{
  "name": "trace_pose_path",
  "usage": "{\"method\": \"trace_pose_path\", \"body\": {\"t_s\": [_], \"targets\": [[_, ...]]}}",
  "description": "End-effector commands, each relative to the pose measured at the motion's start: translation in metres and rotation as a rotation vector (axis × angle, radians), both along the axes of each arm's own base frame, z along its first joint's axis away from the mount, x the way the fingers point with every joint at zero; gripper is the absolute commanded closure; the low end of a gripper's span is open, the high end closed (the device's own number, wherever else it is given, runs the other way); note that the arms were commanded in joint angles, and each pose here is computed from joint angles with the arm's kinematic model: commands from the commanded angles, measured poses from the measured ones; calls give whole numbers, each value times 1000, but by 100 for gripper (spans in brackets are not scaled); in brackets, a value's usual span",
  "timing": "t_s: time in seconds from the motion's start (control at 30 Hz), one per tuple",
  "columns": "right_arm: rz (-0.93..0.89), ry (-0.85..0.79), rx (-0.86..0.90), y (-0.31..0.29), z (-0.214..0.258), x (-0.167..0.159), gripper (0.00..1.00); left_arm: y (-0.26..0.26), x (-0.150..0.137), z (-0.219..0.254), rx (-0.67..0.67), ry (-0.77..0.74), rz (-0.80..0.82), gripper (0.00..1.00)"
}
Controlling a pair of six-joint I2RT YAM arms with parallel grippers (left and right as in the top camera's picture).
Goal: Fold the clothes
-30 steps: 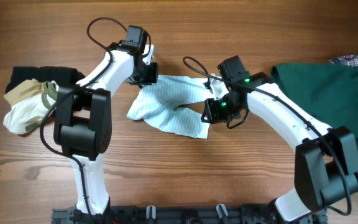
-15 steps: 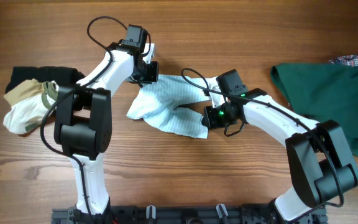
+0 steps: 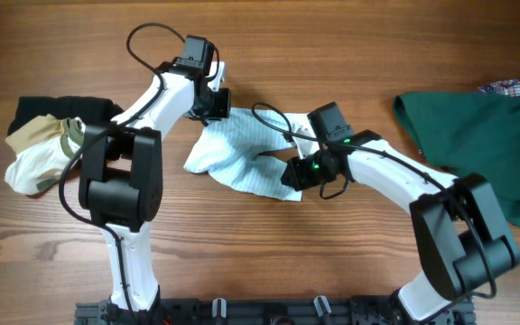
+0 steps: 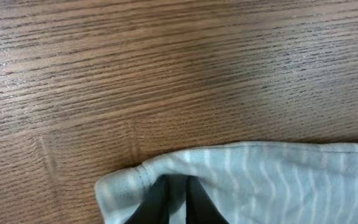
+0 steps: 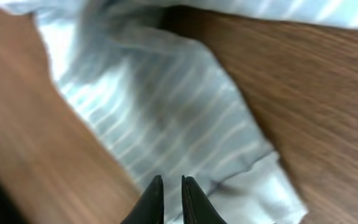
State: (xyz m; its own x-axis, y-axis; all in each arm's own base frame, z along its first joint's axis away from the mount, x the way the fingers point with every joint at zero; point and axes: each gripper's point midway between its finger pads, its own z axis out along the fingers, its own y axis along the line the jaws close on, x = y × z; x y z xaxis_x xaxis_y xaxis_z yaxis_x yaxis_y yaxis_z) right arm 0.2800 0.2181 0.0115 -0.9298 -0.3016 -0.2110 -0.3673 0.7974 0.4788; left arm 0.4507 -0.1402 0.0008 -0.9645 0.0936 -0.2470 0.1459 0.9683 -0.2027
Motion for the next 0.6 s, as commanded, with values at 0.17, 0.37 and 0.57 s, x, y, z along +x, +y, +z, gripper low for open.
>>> {"method": "trace_pose_path", "body": {"t_s": [0.17,0.37,0.57], "targets": [[-280,181,-337,-53,-70,-13,96,2,-4,-24,12,38,-10,92],[-397,266,-563,-96,-66,-40,95,25,7,-24,66,6,38,94],[-417,188,-655,-115,-54,-32,96,62,24,-22,43,-13,204,95]]}}
